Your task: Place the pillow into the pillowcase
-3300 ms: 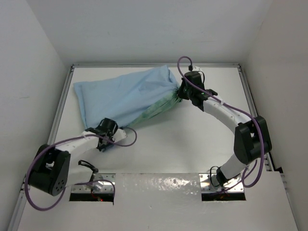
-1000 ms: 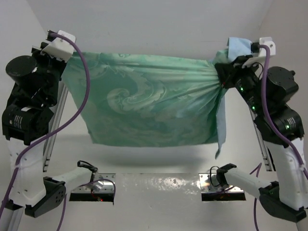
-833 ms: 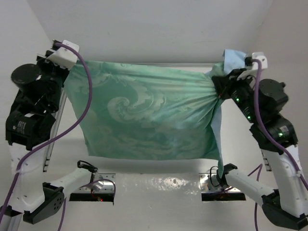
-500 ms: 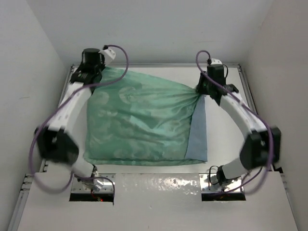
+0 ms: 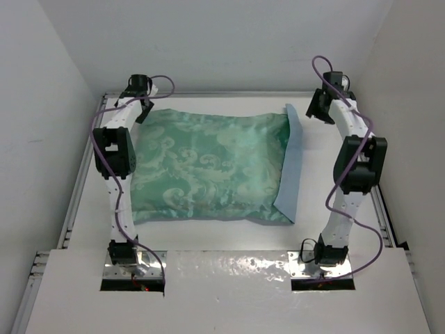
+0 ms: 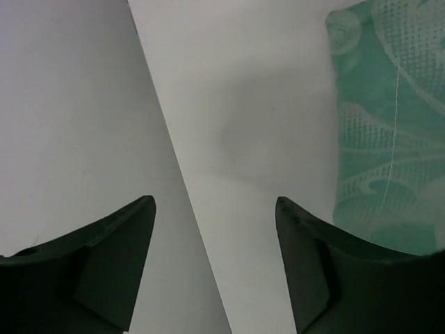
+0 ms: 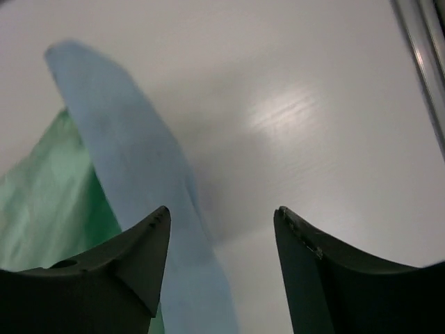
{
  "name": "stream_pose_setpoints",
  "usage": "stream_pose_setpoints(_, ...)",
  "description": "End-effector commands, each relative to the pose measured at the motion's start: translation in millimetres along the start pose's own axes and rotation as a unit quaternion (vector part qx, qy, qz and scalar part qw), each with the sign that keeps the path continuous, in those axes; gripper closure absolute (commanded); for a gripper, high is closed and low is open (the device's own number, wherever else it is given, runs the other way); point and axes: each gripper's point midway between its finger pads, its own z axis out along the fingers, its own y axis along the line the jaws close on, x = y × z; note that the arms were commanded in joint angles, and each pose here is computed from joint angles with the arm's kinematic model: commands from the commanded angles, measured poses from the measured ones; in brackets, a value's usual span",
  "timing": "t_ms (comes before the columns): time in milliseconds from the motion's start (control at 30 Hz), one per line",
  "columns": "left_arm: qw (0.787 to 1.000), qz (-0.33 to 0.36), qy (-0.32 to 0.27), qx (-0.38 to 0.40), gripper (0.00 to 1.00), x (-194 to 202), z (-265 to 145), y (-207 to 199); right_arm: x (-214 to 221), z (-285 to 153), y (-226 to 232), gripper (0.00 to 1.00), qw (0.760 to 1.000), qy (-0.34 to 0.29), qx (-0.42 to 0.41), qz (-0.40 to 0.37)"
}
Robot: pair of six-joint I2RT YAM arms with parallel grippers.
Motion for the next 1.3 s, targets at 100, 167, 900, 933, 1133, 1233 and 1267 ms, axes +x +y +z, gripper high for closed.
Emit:
stream_pose_setpoints(100, 0.988, -0.126, -0.094, 0.003, 0.14, -20, -99, 84, 25, -101, 62, 0.36, 0.980, -0.026, -0.182, -0.076)
stream_pose_setpoints(167, 0.985, -0.136, -0.103, 0.030, 0.14, -15, -123, 87, 60, -101, 83, 0.36, 0.976, -0.010, -0.195, -0.100)
stream_pose_setpoints(900, 0.947, -0.171, 0.000, 0.273, 0.23, 50, -94, -130, 134, 38, 22, 1.00, 0.990, 0.138, 0.023, -0.006)
stream_pose_setpoints(933, 0.946, -0.185, 0.011, 0.265, 0.23, 58, -86, -122, 129, 37, 6, 1.00, 0.991, 0.119, 0.056, -0.005)
stream_pose_setpoints(1133, 0.940, -0.235, 0.052, 0.241, 0.24, 87, -60, -113, 94, 28, -69, 1.00, 0.984, 0.112, 0.127, 0.053)
stream_pose_setpoints(1233, 0.943, -0.247, 0.070, 0.214, 0.25, 102, -46, -99, 56, 15, -111, 1.00, 0.978, 0.072, 0.184, 0.069)
stream_pose_setpoints(1267, 0.944, -0.246, 0.072, 0.208, 0.25, 105, -44, -97, 48, 11, -129, 1.00, 0.975, 0.059, 0.195, 0.085)
